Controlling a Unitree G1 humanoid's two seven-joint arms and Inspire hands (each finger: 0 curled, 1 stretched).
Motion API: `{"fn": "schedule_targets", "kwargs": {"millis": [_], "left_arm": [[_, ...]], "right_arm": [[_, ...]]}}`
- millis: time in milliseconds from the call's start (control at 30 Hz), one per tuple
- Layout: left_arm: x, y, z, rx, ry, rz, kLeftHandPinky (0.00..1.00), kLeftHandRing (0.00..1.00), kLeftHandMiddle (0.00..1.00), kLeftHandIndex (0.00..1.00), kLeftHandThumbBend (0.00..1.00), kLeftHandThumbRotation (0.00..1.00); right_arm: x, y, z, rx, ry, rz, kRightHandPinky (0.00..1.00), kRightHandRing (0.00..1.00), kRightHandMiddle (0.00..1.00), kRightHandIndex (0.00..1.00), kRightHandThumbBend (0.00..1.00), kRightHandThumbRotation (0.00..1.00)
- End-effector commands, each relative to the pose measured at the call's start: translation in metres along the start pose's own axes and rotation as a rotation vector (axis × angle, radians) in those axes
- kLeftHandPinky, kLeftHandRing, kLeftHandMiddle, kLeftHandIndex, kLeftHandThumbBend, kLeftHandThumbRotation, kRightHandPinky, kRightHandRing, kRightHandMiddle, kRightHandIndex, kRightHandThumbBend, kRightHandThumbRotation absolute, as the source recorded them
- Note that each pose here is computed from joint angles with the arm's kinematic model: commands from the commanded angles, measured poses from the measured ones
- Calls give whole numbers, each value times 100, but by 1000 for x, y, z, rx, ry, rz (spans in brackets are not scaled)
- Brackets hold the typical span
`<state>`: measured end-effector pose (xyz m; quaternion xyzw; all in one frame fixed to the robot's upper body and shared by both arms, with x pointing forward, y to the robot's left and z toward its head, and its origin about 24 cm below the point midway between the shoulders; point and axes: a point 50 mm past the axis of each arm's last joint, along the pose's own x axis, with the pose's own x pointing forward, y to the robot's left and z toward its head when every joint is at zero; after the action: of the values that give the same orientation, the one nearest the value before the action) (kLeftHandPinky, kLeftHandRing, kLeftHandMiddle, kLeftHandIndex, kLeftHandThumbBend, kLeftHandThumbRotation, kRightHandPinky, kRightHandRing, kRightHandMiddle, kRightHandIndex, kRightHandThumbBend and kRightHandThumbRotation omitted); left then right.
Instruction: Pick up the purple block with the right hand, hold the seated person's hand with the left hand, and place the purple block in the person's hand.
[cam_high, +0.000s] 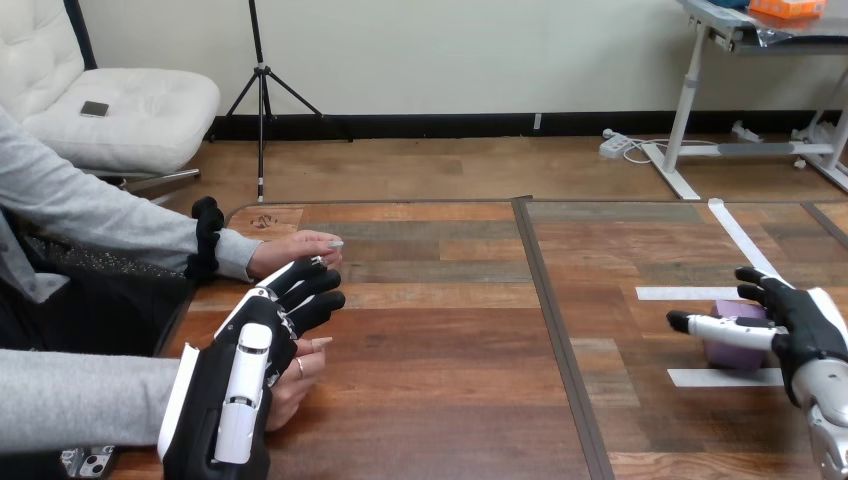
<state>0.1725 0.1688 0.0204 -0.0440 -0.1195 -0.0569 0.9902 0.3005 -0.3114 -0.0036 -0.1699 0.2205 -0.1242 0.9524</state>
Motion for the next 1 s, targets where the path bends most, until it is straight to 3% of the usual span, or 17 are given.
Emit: {"fn": "schedule_targets", "kwargs": {"millis": [0, 333, 800, 967], "left_arm": [[13, -5, 9, -28, -79, 10, 81, 76, 78, 77, 35, 99], [14, -5, 9, -25, -80, 7, 81, 77, 78, 77, 34, 99], [14, -5, 9, -21, -80, 3, 82, 77, 78, 77, 36, 100], [14, -5, 10, -19, -76, 4, 82, 77, 78, 77, 37, 100]], "right_arm": [[3, 11, 5, -72, 27, 45, 92, 94, 92, 90, 97, 0], [3, 7, 8, -113, 13, 57, 94, 95, 93, 88, 99, 0], [5, 0, 12, -162, 28, 66, 87, 82, 91, 83, 93, 0], [5, -3, 14, -270, 27, 57, 87, 78, 91, 82, 92, 0]]}}
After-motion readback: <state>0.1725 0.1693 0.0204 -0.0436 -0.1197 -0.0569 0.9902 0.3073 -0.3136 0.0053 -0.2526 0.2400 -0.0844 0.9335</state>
